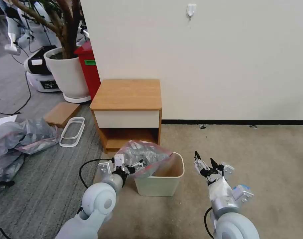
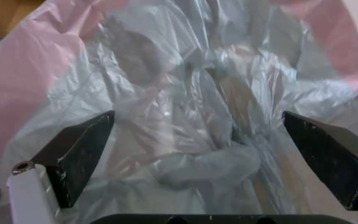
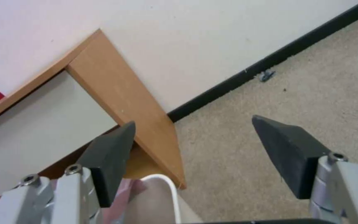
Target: Pick up the garbage bag from the table and place it over the trash can.
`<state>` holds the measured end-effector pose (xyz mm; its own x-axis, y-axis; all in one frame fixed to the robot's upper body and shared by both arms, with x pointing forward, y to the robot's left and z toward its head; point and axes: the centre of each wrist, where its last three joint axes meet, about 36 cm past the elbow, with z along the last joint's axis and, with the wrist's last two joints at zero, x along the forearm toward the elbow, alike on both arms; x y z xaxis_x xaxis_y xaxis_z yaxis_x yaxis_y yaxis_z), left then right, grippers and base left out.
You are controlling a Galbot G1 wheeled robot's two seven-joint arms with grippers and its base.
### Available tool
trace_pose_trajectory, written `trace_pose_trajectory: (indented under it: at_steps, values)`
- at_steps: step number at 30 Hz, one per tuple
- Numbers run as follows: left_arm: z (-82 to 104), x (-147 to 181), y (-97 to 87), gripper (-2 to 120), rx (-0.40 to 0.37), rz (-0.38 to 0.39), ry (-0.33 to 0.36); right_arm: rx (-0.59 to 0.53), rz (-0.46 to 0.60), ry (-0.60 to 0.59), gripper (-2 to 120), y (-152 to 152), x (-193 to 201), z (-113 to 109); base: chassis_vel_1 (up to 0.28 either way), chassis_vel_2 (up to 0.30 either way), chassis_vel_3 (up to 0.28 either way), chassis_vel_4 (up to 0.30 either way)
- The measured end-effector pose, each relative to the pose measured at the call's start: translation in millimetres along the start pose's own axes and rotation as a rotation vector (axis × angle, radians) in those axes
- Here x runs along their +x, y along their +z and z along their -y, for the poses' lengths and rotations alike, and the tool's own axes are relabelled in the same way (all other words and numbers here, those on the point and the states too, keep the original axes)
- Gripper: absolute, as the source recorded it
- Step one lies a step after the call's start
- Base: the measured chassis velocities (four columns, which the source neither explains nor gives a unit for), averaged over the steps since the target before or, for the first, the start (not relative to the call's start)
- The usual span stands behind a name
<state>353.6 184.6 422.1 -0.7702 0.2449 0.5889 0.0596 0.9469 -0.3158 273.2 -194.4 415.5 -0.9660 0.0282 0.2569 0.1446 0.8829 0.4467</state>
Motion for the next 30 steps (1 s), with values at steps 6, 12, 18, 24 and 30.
trace_pose_trajectory:
  at_steps: [6, 12, 18, 24, 30]
  values:
    - [-3.2, -4.5, 1.1, 100, -0.011, -0.010, -0.010, -0.002, -0.001, 0.006, 75, 1.5, 0.1, 1.2, 0.000, 0.000, 0.000, 0.000]
    - [-7.5, -7.9, 0.6, 100, -0.032, -0.020, -0.021, -0.005, -0.002, 0.011, 72, 3.2, 0.8, 1.8, 0.000, 0.000, 0.000, 0.000]
    - [-7.2, -11.4, -0.8, 83, -0.056, -0.045, -0.027, -0.006, -0.003, 0.020, 68, 5.5, 1.9, 3.2, 0.000, 0.000, 0.000, 0.000]
    - [-4.6, -14.8, -2.2, 66, -0.055, -0.070, -0.033, -0.004, -0.001, 0.030, 64, 7.0, 2.3, 5.9, 0.000, 0.000, 0.000, 0.000]
    - [-0.4, -18.5, -5.4, 66, -0.043, -0.111, -0.046, 0.000, 0.000, 0.034, 63, 7.0, 1.8, 7.9, 0.000, 0.000, 0.000, 0.000]
